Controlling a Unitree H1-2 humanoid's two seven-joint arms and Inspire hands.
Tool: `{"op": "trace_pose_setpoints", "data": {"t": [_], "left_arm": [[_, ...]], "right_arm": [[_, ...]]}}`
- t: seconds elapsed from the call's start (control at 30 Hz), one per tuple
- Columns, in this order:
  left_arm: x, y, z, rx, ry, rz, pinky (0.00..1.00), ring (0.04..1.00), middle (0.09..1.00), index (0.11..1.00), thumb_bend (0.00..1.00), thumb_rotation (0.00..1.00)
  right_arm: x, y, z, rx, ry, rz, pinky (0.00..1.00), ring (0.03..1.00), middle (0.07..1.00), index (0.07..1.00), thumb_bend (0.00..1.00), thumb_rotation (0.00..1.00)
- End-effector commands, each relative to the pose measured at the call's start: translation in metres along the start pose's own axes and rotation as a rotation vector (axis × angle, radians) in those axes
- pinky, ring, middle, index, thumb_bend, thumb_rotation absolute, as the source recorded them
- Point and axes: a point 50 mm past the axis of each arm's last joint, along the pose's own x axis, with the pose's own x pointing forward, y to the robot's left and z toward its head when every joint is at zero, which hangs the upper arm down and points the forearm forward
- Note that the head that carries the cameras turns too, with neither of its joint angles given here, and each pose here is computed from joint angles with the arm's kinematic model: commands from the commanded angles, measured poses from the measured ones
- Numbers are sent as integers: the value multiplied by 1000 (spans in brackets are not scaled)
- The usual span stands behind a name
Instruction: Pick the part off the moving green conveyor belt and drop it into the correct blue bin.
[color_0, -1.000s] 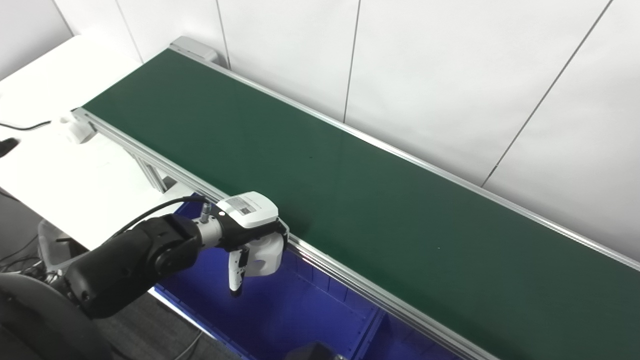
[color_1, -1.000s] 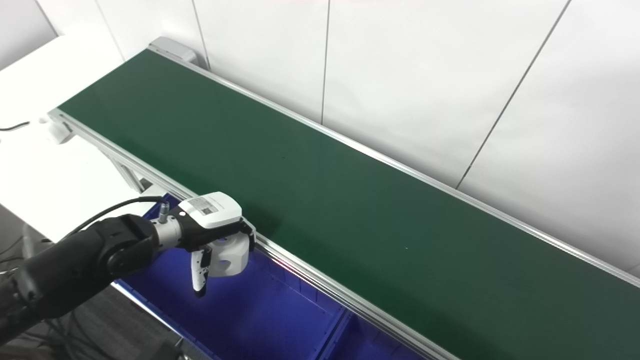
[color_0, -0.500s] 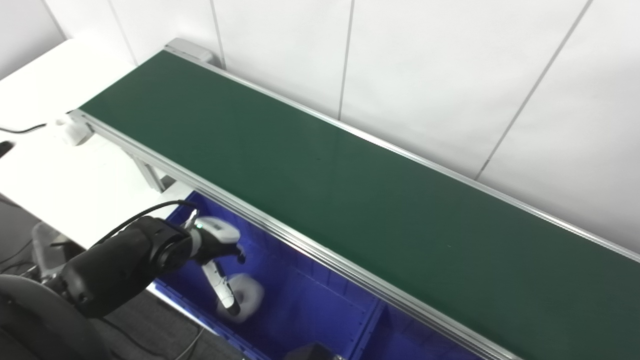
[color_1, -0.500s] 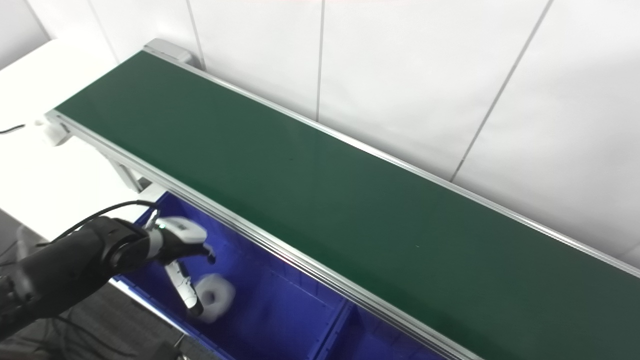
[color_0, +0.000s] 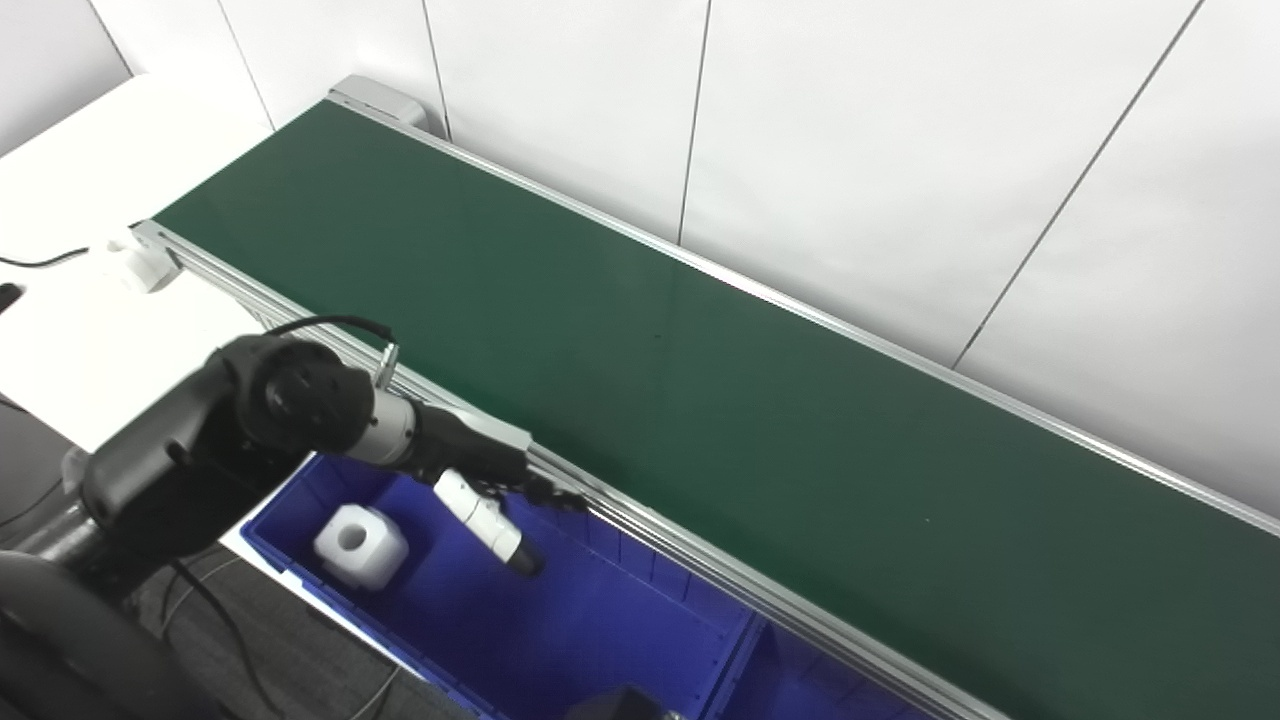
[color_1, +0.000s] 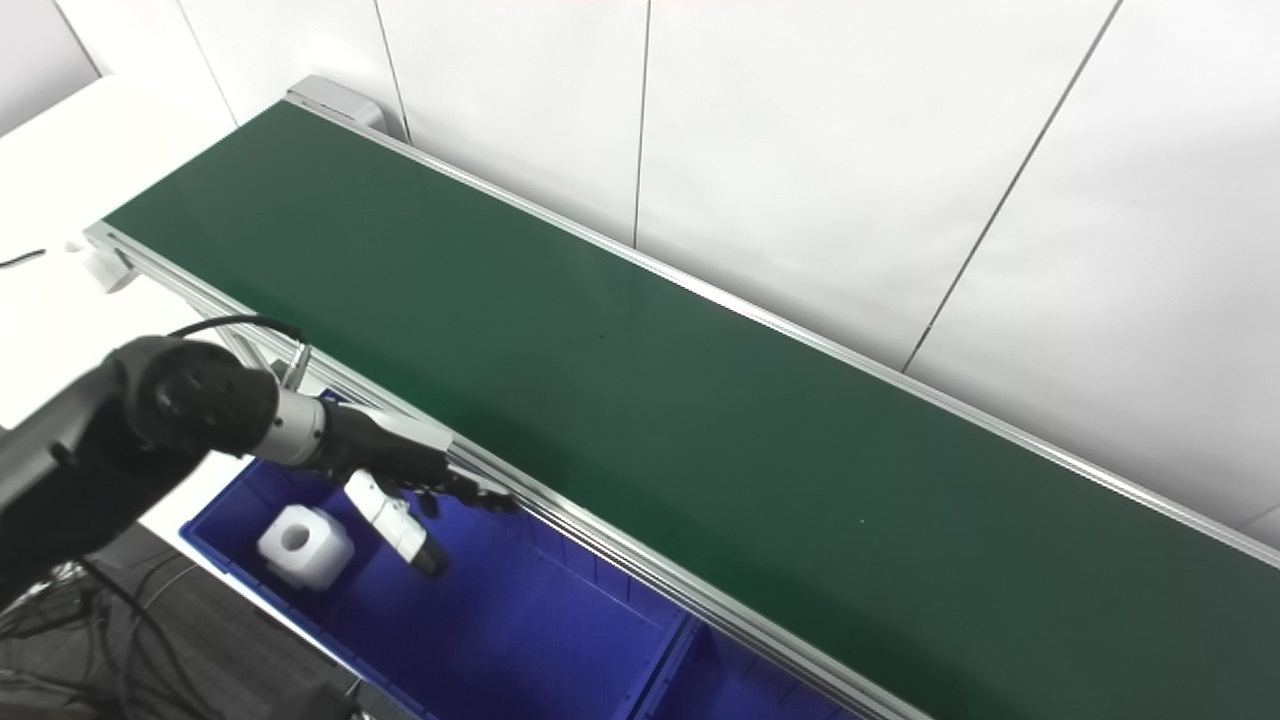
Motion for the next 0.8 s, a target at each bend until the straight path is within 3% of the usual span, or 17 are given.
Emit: {"op": "trace_pose_setpoints", "data": {"t": [0.0,0.17,0.23,0.3,0.33,0.43,0.53,0.63,0.67,0.77], "left_arm": [[-32,11,38,-58,-405,-13,918,934,966,994,1000,926],[-41,3,47,-284,-658,-69,989,948,939,1000,1000,859],[-45,0,44,-357,-709,-62,992,936,920,996,1000,792],[-39,-15,42,-424,-762,70,929,909,911,975,1000,754],[-35,-25,41,-467,-759,184,909,904,919,967,1000,731],[-20,-53,41,-543,-690,536,859,882,923,979,1000,737],[-4,-74,41,-507,-590,766,864,903,937,997,996,748],[23,-102,47,-453,-547,892,916,953,974,1000,956,736],[34,-112,49,-441,-544,915,948,978,990,1000,888,743],[56,-130,48,-400,-532,935,992,998,999,1000,817,781]], "right_arm": [[0,11,10,7,-44,-2,1000,1000,1000,1000,788,1000],[-1,28,14,1,-63,-6,951,995,1000,1000,779,1000],[0,36,15,1,-66,-1,915,982,1000,1000,788,1000],[0,42,17,-10,-64,4,863,955,1000,1000,807,1000],[2,46,18,-11,-65,2,832,933,1000,1000,814,1000],[6,60,22,-16,-65,-12,799,905,998,1000,830,996],[10,76,29,-41,-60,-24,750,875,991,997,850,996],[14,90,34,-54,-56,-28,759,873,994,999,850,1000],[16,94,36,-58,-57,-28,776,877,998,1000,835,1000],[21,103,38,-67,-65,-30,790,879,1000,1000,806,1000]]}}
